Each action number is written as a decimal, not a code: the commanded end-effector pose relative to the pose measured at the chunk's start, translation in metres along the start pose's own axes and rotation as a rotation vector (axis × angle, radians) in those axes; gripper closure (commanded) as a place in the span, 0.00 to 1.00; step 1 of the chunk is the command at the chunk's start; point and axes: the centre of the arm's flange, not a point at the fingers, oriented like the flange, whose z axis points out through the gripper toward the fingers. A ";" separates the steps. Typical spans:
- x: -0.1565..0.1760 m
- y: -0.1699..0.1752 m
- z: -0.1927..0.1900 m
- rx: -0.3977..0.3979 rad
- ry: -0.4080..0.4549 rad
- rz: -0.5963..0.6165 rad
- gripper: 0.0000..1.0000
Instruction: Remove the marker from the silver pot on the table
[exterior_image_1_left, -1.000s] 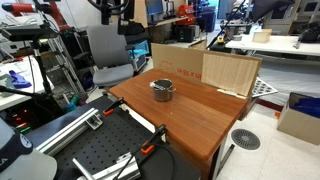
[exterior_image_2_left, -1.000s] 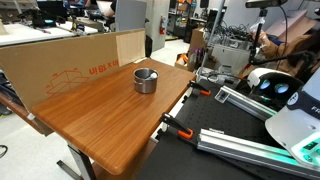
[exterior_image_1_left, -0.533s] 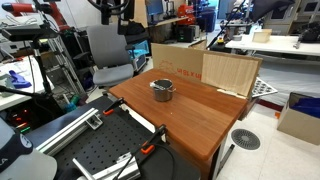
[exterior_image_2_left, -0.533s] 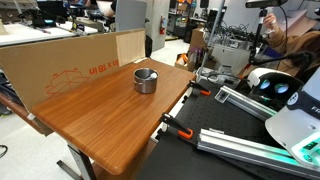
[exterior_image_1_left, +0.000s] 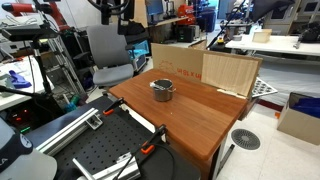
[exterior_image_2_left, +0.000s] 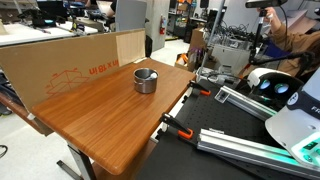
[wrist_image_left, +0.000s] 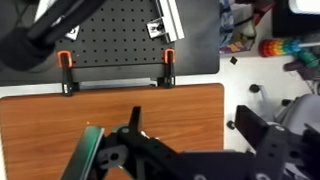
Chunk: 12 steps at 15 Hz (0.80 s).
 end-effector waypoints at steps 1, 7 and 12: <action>0.006 0.002 0.001 -0.006 0.008 -0.004 0.00; 0.036 0.011 0.022 0.007 0.036 0.037 0.00; 0.066 0.022 0.047 0.004 0.010 0.075 0.00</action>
